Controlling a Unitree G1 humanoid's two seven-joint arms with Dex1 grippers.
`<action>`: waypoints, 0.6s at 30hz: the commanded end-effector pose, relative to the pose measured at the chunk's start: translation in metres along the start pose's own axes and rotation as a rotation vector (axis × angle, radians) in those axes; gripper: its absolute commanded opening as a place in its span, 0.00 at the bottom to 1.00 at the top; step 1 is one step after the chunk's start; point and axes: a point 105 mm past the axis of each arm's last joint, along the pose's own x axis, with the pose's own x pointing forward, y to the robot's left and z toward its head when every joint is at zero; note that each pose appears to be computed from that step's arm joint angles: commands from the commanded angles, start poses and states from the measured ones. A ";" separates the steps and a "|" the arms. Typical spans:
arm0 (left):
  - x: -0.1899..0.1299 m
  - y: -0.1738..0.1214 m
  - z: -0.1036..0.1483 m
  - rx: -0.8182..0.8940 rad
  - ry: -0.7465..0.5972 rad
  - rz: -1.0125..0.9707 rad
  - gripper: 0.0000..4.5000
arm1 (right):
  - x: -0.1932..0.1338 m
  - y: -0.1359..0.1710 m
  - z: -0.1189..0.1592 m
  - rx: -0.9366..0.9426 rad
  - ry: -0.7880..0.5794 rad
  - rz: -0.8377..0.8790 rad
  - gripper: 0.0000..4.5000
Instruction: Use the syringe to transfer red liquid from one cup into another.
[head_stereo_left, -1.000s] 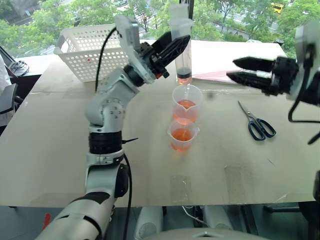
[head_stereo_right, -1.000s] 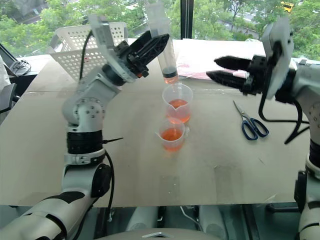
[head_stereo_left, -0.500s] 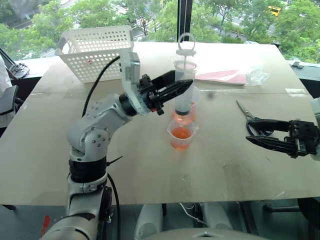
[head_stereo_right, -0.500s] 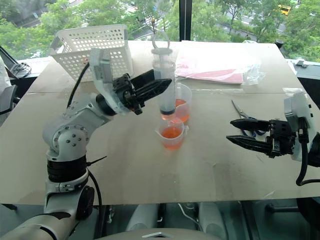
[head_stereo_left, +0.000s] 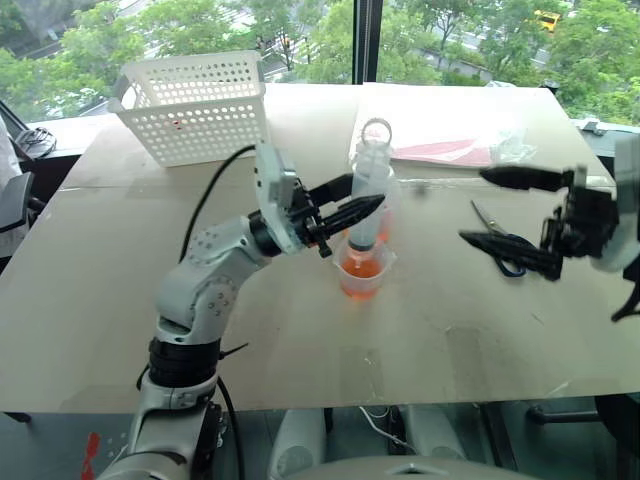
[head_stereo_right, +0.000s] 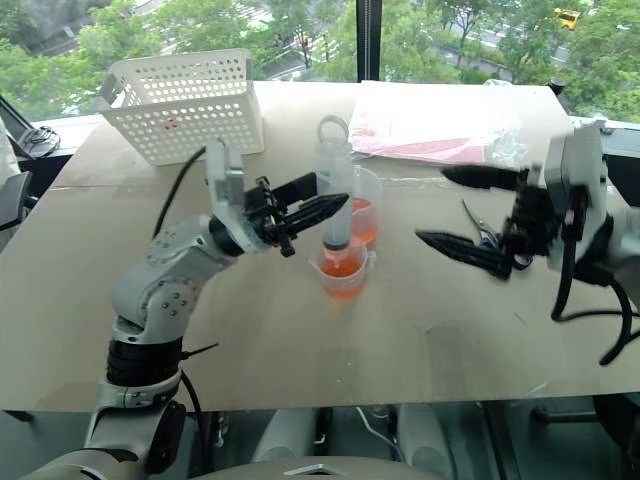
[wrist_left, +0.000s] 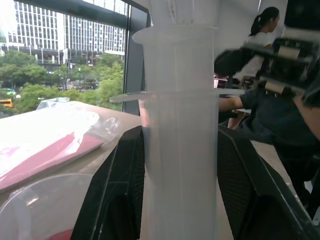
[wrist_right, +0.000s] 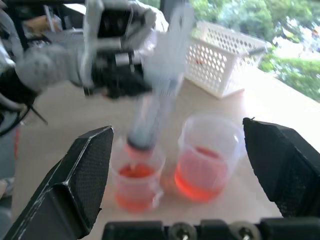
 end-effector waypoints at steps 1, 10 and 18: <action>0.001 -0.005 0.000 0.083 -0.026 -0.027 0.33 | 0.016 -0.009 0.011 0.053 0.034 -0.024 0.99; 0.004 -0.006 -0.013 0.111 -0.022 -0.044 0.33 | 0.055 -0.017 0.019 0.069 0.116 -0.002 0.99; 0.007 -0.010 -0.013 0.111 -0.022 -0.051 0.33 | 0.063 -0.024 0.014 0.073 0.139 -0.021 0.47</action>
